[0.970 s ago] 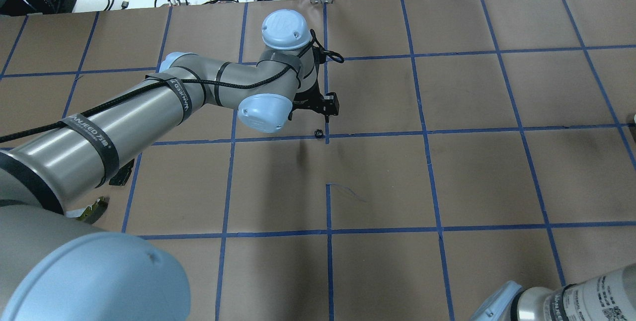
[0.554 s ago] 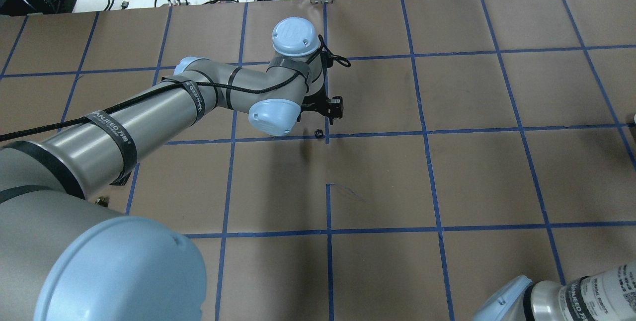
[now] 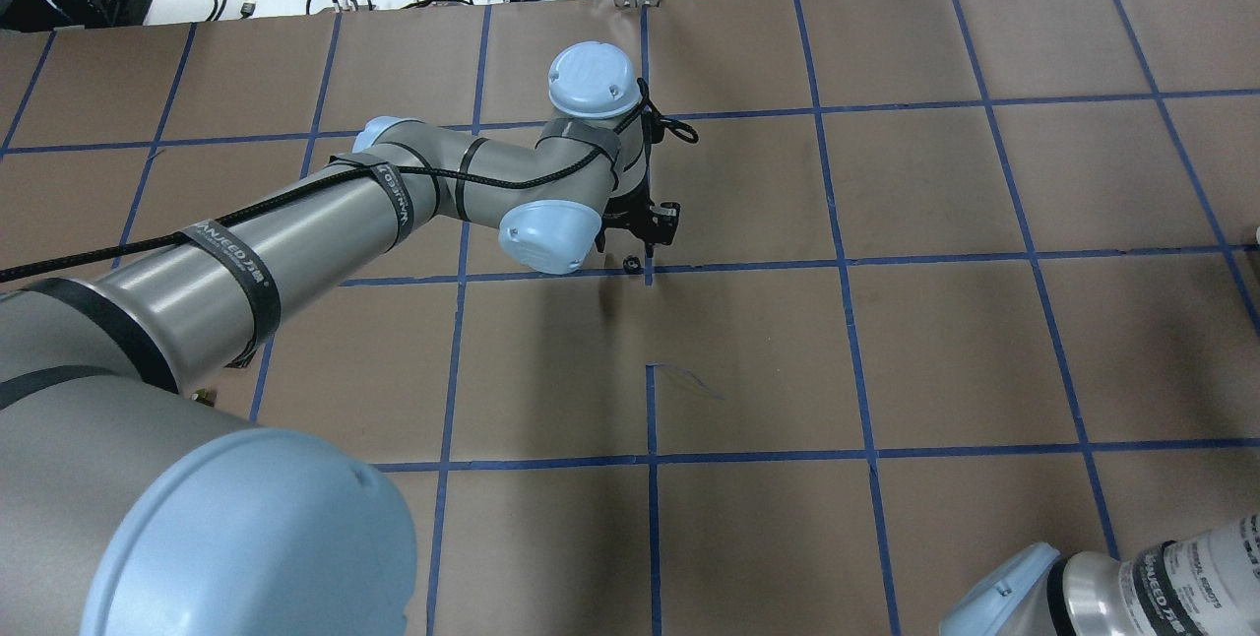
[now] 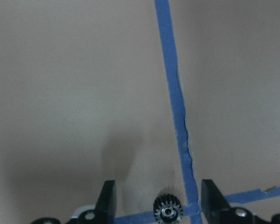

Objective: Place bearing gear from tray to pile

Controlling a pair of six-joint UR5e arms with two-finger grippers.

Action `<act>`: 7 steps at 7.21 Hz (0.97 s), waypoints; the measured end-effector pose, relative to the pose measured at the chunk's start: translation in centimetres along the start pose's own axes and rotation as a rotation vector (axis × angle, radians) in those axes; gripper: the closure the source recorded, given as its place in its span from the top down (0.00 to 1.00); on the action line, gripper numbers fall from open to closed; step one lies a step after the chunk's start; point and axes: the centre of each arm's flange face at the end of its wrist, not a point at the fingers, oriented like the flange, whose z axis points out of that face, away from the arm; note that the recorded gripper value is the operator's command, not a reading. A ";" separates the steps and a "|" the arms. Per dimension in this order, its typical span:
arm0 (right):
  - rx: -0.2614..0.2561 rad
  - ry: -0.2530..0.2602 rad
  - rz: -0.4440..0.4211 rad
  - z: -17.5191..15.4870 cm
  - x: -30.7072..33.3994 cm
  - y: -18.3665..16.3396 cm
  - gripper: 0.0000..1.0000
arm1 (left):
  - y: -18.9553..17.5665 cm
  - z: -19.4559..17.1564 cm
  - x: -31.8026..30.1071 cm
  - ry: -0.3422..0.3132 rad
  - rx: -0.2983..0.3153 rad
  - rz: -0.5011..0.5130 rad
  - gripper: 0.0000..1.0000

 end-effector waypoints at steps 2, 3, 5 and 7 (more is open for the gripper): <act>0.002 0.007 -0.004 0.2 0.1 -0.1 0.33 | 0.2 0.2 0.0 -0.003 -0.016 -0.001 0.51; 0.005 0.026 -0.008 0.1 0.3 -0.3 0.20 | 0.2 0.2 0.0 -0.004 -0.022 -0.001 0.43; 0.007 0.037 -0.017 0.1 0.4 -0.4 0.15 | 0.2 0.4 0.0 -0.005 -0.031 -0.001 0.18; 0.006 0.034 -0.028 0.2 0.3 -0.5 0.15 | 0.1 0.8 0.0 -0.006 -0.037 -0.002 0.00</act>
